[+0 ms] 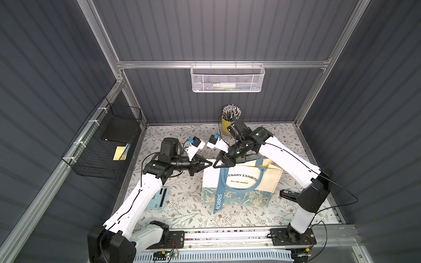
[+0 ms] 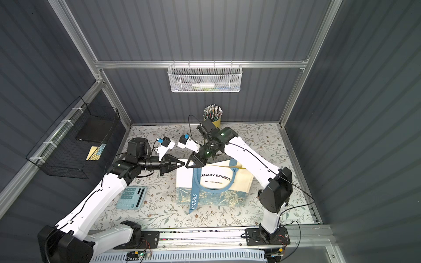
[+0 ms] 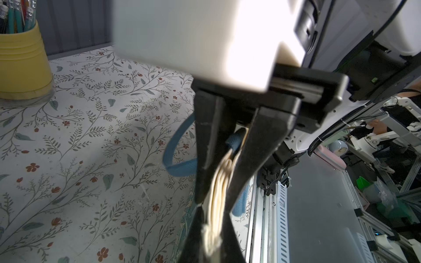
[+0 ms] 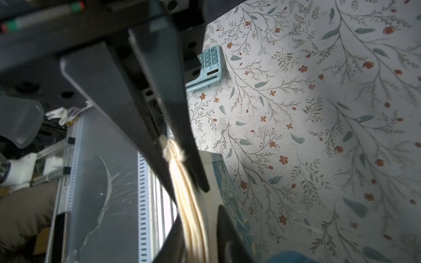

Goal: Put away the canvas bag
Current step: Press the canvas bag at the center of the board.

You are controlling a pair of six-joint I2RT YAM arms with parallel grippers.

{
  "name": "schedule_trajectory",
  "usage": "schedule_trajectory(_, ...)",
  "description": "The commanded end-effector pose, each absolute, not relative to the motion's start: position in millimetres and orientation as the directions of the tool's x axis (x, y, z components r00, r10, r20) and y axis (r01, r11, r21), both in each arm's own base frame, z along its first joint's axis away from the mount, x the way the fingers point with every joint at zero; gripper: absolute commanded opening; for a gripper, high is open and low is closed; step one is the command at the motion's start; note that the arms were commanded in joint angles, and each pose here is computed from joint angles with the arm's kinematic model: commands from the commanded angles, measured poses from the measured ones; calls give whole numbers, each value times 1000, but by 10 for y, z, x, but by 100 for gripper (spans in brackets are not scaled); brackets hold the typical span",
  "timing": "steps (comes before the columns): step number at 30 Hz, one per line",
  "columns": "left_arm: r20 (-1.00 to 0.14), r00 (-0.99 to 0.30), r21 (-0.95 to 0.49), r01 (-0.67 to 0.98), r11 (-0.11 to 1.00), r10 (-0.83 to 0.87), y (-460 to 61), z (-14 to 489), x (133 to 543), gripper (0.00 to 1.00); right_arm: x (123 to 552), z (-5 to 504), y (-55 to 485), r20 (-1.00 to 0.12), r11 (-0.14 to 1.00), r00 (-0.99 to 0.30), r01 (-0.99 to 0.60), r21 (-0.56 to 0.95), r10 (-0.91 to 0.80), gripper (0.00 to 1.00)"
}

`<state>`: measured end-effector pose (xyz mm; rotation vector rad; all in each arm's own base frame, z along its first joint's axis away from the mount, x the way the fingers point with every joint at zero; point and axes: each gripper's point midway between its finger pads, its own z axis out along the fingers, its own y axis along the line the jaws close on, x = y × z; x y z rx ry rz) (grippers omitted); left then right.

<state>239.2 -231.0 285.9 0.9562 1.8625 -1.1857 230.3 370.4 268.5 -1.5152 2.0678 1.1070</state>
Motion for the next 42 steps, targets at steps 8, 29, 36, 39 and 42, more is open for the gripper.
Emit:
schedule_trajectory(8,-925,-262,-224,961,159,276,-2319,3059,2133,0,3118,2886,2514,-820,583,-505,-763,278,-270,99)
schedule_trajectory(29,-924,199,228,972,51,328,-2102,2647,2204,0,2400,2925,1785,-882,630,-471,-677,379,24,98)
schedule_trajectory(36,-920,163,210,973,97,355,-2050,2563,2374,0,2479,2778,1762,-844,553,-529,-679,482,87,99)
schedule_trajectory(39,-917,163,222,967,128,364,-2002,2519,2513,0,2345,2789,1849,-833,470,-549,-718,513,69,98)
schedule_trajectory(42,-914,151,228,959,169,376,-1932,2492,2729,0,2184,2799,1892,-828,410,-558,-743,529,59,96)
